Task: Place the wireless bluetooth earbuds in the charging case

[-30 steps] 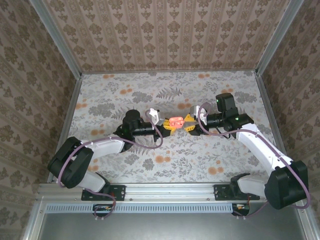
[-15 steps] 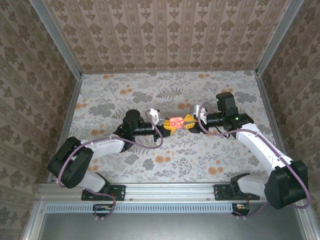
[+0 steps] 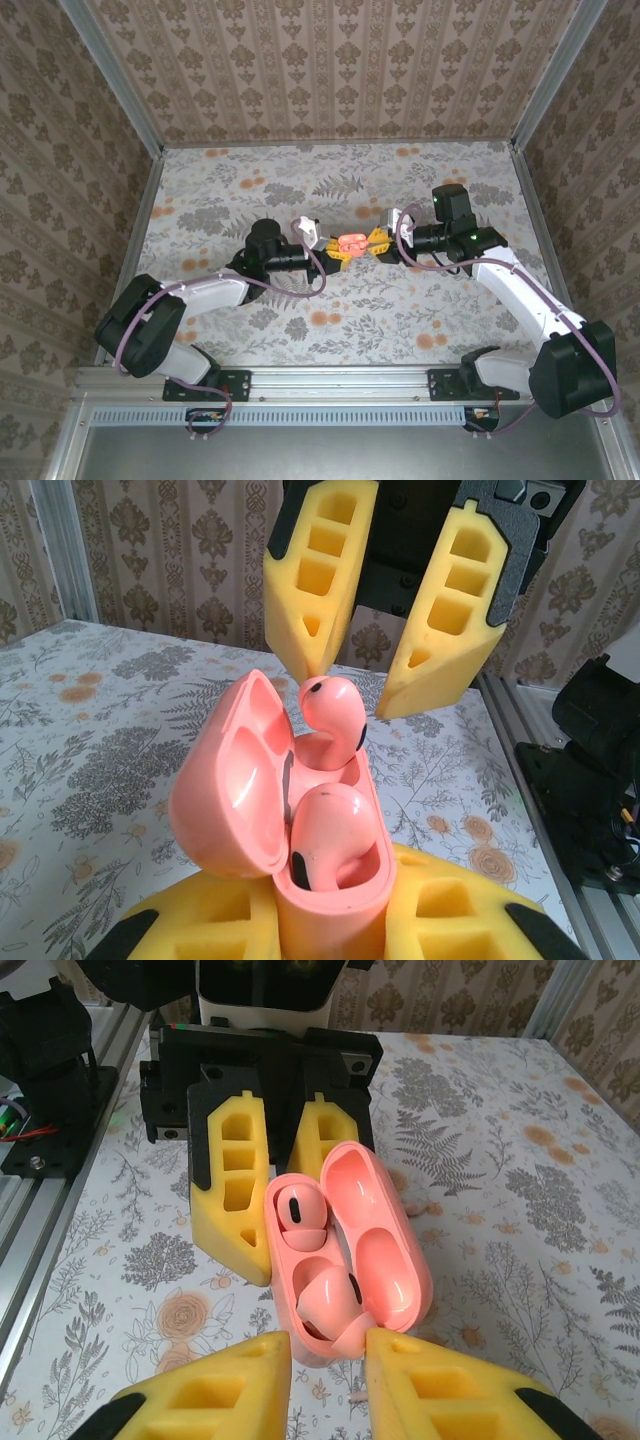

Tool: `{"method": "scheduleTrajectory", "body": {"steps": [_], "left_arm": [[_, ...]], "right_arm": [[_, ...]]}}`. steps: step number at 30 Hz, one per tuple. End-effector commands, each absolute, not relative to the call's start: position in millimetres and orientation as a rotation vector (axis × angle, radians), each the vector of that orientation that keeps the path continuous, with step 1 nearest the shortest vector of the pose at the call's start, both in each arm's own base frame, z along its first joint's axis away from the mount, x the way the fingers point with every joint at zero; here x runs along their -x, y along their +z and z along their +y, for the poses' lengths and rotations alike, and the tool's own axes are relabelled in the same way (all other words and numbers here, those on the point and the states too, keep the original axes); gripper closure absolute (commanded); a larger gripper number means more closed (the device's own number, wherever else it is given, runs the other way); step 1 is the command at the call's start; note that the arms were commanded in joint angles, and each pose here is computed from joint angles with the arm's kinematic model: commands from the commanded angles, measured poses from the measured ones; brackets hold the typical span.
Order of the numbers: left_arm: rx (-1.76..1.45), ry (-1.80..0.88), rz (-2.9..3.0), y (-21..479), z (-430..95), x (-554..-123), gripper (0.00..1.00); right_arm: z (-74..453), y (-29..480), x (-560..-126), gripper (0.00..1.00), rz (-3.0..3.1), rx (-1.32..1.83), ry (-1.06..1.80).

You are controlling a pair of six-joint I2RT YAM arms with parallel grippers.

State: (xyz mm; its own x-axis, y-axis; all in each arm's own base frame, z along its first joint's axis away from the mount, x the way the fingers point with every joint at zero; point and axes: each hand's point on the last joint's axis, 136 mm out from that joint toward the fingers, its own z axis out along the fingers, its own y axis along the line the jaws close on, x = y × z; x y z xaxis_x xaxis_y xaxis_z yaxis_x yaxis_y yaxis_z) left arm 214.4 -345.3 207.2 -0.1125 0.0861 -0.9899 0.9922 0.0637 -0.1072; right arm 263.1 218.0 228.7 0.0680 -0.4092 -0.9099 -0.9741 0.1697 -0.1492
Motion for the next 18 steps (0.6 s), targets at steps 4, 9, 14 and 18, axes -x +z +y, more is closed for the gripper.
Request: {"method": "scheduleTrajectory", "body": {"steps": [4, 9, 14, 18], "left_arm": [[-1.144, -1.155, 1.279, 242.1, -343.8, -221.5, 0.84], [-1.137, -1.148, 1.282, 242.7, -343.2, -223.0, 0.84], [-1.122, -1.135, 1.292, 242.7, -342.6, -225.7, 0.84], [-1.106, -1.117, 1.302, 242.2, -341.9, -229.0, 0.84]], "right_arm": [[221.4, 226.8, -259.2, 0.75, 1.521, 1.390, 0.782], [221.4, 224.6, -261.1, 0.77, 1.537, 1.385, 0.780], [221.6, 223.9, -261.4, 0.78, 1.543, 1.380, 0.787], [221.9, 222.6, -261.5, 0.78, 1.551, 1.376, 0.793]]}}
